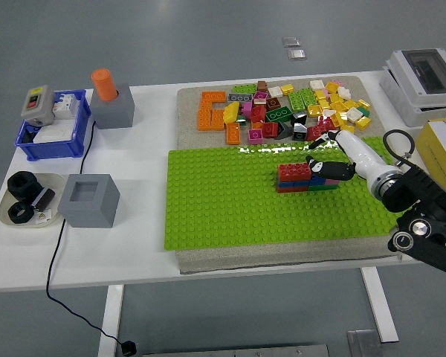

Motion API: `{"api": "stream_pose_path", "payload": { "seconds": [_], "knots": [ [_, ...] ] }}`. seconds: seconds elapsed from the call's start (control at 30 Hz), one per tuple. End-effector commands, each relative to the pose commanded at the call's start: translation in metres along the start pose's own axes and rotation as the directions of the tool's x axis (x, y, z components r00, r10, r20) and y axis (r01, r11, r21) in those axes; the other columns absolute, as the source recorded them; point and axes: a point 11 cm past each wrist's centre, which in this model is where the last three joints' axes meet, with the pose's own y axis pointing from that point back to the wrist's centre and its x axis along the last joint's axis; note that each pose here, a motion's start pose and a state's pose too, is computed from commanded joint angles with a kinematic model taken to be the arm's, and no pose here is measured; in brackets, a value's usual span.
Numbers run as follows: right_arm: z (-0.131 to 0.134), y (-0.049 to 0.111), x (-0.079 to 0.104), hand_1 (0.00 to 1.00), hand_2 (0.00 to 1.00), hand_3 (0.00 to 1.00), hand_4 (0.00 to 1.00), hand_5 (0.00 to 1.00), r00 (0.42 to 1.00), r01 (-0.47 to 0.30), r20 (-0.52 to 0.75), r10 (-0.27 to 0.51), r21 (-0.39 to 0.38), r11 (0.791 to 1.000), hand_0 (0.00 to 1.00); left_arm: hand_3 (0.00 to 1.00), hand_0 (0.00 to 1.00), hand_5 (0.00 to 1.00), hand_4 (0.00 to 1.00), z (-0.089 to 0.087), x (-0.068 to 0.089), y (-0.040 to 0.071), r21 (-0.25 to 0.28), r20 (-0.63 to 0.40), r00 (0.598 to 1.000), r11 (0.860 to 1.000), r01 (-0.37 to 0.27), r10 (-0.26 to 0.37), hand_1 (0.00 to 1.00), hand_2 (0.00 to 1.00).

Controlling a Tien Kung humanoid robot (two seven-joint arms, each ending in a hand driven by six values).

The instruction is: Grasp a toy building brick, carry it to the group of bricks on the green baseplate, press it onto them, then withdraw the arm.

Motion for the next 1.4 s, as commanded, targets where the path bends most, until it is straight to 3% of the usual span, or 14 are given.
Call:
{"api": "stream_pose_path", "payload": {
  "seconds": [0.4,1.4],
  "knots": [
    [0.002,0.002,-0.031,0.960,0.931,0.658,0.616,0.285,0.997,0.083,-0.006,-0.083,-0.008,0.997,0.998,0.661,0.827,0.542,0.852,0.000,-0.001,0.000,-0.002,0.004,1.000,1.000,0.001,-0.001,0.866,0.798],
    [0.009,-0.003,-0.033,0.956,0.927,0.658,0.625,0.271,0.997,0.083,-0.004,-0.083,-0.031,0.996,0.998,0.654,0.827,0.539,0.852,0.001,-0.002,0.000,-0.012,0.003,1.000,1.000,0.006,-0.006,0.866,0.798]
  ]
}}
